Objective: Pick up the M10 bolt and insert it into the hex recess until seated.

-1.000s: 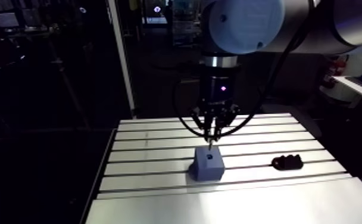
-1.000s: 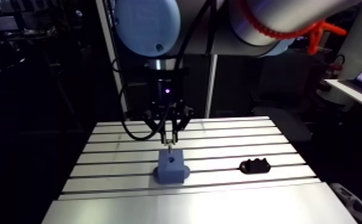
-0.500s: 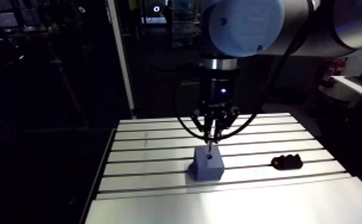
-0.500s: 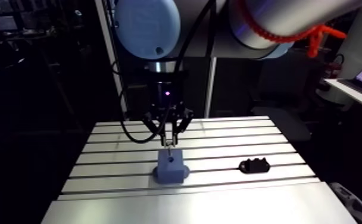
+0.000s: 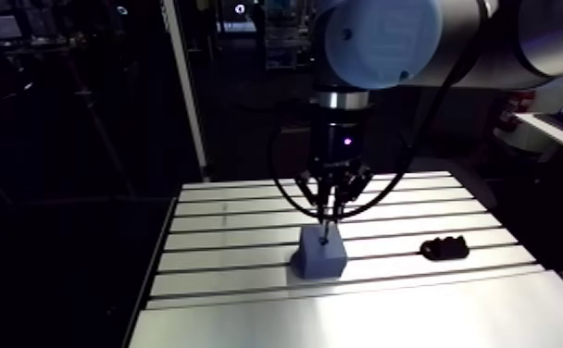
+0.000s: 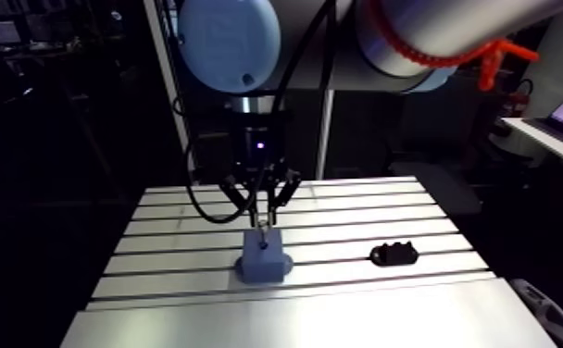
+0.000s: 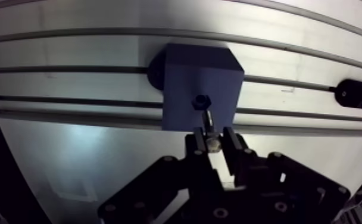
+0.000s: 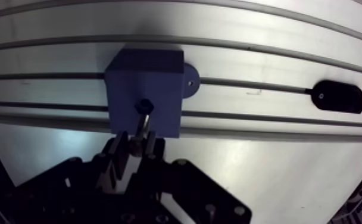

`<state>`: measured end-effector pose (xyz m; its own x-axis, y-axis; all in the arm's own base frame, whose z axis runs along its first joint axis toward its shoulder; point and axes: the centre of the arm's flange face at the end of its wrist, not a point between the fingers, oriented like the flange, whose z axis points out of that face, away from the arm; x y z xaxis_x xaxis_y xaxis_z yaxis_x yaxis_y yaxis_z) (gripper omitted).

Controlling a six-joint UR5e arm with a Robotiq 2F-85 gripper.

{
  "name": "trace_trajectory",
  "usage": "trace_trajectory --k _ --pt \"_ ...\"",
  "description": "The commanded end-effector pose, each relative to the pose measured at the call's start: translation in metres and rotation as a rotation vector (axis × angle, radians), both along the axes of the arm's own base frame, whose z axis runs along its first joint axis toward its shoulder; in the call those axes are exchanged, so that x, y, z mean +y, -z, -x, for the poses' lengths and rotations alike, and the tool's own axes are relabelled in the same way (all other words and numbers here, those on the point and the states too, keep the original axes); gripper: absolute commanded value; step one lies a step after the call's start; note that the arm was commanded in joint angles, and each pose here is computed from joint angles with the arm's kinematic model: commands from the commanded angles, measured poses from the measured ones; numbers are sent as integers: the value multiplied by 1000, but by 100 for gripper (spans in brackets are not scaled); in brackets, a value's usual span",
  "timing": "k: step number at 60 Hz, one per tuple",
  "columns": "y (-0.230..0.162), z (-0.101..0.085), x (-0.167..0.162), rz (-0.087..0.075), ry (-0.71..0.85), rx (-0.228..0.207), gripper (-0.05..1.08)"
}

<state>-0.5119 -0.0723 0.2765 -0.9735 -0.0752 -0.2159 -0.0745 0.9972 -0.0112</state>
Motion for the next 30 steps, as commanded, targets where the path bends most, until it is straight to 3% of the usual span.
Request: trace_trajectory --k 1,30 --pt "3 1 0 1 -2 -6 85" --pt "9 4 0 4 -1 -16 85"
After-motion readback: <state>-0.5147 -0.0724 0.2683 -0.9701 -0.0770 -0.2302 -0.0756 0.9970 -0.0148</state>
